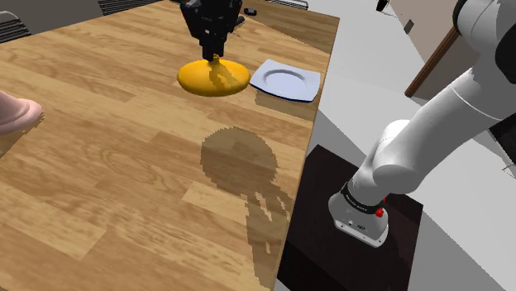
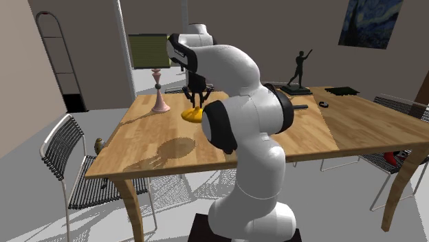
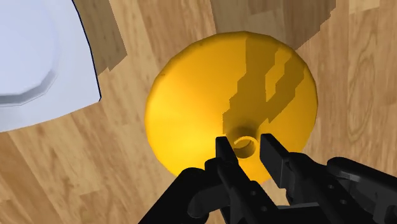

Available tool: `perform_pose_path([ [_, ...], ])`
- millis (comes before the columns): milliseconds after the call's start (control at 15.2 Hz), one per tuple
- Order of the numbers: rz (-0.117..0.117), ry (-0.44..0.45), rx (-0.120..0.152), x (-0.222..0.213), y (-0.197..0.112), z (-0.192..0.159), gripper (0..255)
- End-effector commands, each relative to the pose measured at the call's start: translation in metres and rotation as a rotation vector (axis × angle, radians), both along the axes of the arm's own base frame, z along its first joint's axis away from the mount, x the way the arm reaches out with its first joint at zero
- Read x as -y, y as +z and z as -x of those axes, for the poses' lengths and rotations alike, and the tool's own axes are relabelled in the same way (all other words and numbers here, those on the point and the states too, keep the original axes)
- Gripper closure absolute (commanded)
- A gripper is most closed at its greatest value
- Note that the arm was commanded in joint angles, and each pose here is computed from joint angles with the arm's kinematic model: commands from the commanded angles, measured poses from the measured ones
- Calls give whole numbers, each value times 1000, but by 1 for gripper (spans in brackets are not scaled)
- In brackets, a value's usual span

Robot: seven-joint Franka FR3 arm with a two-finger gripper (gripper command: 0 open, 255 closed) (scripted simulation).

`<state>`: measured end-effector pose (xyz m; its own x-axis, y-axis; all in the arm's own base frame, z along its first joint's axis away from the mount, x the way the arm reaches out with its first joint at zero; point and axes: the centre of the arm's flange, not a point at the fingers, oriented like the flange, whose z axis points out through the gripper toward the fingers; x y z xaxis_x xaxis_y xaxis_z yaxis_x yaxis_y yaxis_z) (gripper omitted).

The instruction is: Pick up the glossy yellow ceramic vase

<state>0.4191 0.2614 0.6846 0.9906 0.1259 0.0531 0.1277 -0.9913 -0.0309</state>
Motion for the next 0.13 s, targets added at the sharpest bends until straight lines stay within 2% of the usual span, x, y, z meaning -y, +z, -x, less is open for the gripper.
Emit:
perform_pose_path([
  [0, 0, 0, 0, 1, 7, 0, 255],
  [66, 0, 0, 0, 1, 7, 0, 255],
])
